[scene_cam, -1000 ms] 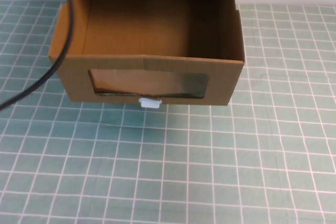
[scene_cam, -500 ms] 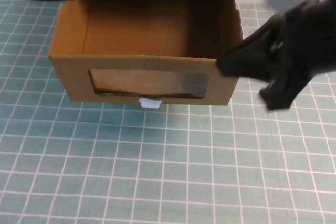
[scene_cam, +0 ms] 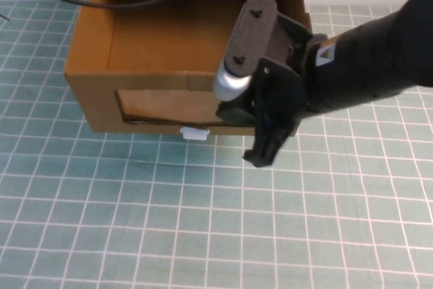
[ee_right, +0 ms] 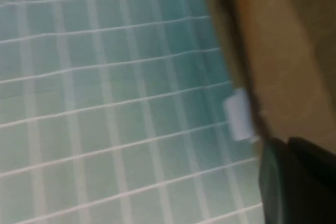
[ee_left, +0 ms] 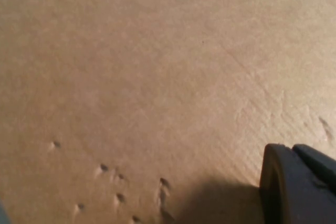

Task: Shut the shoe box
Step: Close the shoe box with your right arm

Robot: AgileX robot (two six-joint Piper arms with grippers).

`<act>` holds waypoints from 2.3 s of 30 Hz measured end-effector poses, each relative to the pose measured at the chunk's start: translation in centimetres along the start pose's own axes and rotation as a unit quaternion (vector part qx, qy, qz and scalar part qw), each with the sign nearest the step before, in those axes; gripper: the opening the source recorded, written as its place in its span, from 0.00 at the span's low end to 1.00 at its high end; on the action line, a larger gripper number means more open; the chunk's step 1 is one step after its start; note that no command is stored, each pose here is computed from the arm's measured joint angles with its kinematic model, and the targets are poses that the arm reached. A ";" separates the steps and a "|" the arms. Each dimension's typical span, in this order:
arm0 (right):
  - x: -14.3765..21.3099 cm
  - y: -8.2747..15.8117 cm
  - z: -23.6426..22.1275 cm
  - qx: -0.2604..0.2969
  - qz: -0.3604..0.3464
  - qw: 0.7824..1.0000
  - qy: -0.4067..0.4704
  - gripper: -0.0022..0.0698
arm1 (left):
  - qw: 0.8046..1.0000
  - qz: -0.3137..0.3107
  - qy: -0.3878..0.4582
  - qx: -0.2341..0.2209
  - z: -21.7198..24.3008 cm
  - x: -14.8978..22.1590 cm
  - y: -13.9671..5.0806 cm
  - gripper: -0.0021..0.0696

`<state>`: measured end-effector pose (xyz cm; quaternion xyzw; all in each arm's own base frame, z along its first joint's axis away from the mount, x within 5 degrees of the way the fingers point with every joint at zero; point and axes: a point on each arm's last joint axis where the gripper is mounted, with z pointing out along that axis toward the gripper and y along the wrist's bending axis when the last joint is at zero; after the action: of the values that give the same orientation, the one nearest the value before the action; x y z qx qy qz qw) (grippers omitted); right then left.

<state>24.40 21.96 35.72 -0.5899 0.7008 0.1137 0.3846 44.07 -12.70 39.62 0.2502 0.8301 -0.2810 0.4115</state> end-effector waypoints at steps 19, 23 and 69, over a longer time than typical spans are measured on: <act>-1.8 -5.3 7.5 0.077 0.028 0.995 -0.051 0.01 | 1.000 0.002 0.009 0.006 -0.1 0.0 -0.2 0.02; -1.7 -7.6 8.3 0.092 0.051 0.993 -0.061 0.01 | 1.000 0.001 0.009 0.007 -0.1 0.0 -0.2 0.02; -1.4 -2.7 13.1 0.142 -0.029 0.984 -0.104 0.01 | 1.000 0.015 0.007 0.007 -0.1 0.0 -0.2 0.02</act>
<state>32.20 30.28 28.53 -0.5342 0.6488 0.0628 0.5383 43.87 -12.76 39.73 0.2673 0.8270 -0.2794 0.4080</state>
